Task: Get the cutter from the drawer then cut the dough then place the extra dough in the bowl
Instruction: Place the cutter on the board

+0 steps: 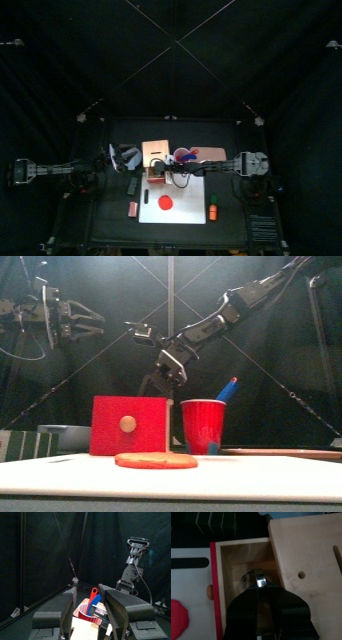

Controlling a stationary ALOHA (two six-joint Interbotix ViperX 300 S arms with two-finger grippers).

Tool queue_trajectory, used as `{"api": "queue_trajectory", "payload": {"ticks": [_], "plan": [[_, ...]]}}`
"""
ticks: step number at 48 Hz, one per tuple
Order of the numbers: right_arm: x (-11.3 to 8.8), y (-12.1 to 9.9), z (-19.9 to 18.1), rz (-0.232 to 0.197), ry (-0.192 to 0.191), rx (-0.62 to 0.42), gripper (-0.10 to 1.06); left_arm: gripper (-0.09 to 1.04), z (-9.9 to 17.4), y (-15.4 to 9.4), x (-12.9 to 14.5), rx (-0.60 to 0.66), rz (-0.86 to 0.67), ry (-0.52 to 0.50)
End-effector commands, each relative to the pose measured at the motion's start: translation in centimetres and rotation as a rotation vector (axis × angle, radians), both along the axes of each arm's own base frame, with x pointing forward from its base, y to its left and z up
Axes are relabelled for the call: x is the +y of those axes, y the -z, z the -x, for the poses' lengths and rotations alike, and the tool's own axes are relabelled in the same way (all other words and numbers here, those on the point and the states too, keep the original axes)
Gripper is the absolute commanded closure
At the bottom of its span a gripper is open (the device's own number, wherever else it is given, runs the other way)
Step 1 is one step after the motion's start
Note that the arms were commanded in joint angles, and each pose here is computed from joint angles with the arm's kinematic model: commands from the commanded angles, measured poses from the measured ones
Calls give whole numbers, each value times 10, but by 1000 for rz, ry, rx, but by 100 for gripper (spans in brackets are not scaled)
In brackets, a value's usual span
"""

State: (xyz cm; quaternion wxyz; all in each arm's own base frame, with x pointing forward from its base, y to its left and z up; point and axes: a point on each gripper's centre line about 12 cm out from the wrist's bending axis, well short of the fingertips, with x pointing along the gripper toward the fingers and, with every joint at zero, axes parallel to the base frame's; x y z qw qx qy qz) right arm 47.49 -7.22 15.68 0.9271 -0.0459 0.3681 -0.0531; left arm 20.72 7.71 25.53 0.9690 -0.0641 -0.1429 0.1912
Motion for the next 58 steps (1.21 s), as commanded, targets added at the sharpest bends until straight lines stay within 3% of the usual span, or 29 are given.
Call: {"api": "queue_trajectory", "payload": {"ticks": [1, 11, 28, 40, 47, 58], "plan": [[3, -52, -5, 18, -8, -112, 50, 15, -1, -5, 1, -17, -7, -6], [27, -86, 5, 24, -50, -132, 50, 15, 0, -4, 4, -18, -2, -18], [31, -121, 30, 29, -52, -184, 50, 15, 2, -5, 9, -23, 8, -49], [42, -150, 88, 32, -64, -212, 50, 15, 4, -4, 14, -22, 10, -70], [56, -137, 129, 26, -95, -184, 50, 15, 4, -6, 15, -27, 8, -75], [81, -82, 177, -2, -166, -81, 50, 15, 3, -10, 16, -37, 5, -79]]}}
